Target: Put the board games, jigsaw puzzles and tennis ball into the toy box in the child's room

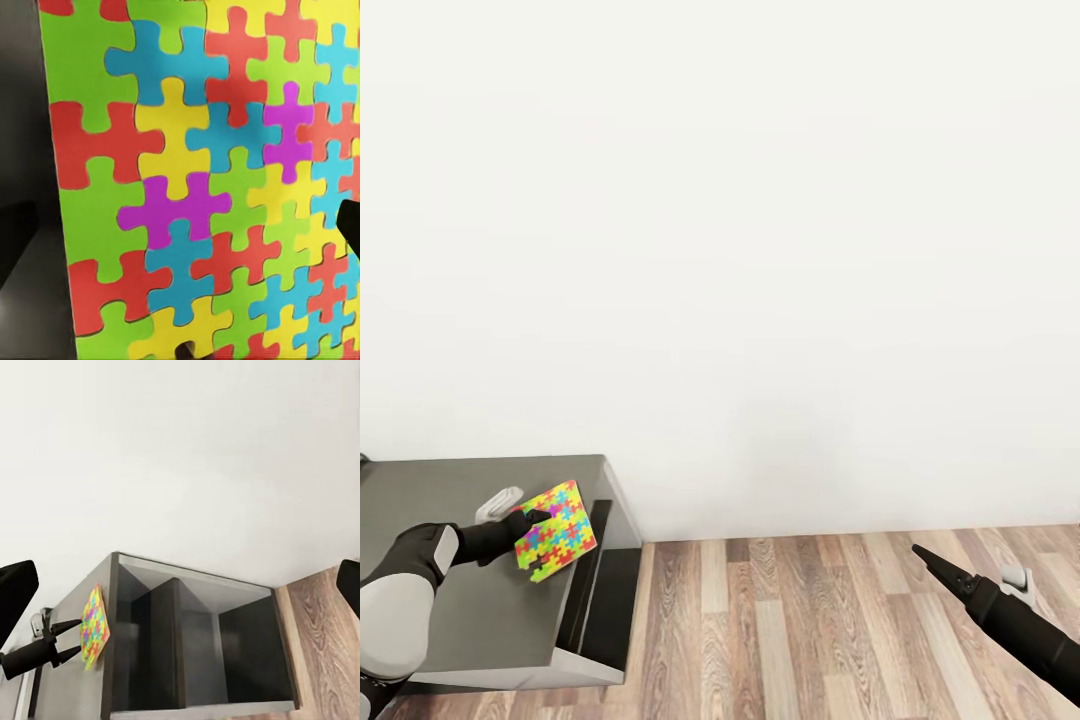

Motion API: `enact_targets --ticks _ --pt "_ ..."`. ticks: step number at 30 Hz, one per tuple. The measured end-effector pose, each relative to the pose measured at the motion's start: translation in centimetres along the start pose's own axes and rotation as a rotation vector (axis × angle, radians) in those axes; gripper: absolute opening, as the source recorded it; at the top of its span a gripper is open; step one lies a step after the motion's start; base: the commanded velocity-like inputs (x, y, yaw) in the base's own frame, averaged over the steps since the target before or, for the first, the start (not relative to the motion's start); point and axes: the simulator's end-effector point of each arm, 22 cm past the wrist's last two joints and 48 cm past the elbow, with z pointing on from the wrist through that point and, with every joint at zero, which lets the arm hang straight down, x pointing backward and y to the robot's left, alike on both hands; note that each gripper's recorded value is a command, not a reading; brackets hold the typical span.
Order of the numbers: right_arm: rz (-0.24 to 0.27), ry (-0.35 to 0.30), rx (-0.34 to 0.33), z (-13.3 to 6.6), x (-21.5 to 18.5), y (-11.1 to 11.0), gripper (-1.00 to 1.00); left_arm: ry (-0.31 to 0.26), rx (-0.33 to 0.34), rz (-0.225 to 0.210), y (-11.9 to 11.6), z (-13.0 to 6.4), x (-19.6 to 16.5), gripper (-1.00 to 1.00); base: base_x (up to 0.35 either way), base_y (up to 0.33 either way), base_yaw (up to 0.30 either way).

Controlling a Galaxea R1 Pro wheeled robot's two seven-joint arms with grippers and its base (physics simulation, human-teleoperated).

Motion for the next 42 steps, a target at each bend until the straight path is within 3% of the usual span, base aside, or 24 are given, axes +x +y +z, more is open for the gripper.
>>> enact_targets --ticks 37,42 --pt "0.001 -0.001 -0.001 0.03 -0.03 0.03 1.0 0.002 0.009 -0.007 0.0 -0.04 0.02 1.0 0.0 -0.002 0.0" --pt "0.001 0.0 -0.001 0.07 -0.02 0.01 1.0 0.013 0.035 -0.007 -0.11 -0.19 0.14 1.0 0.0 0.0 0.0"
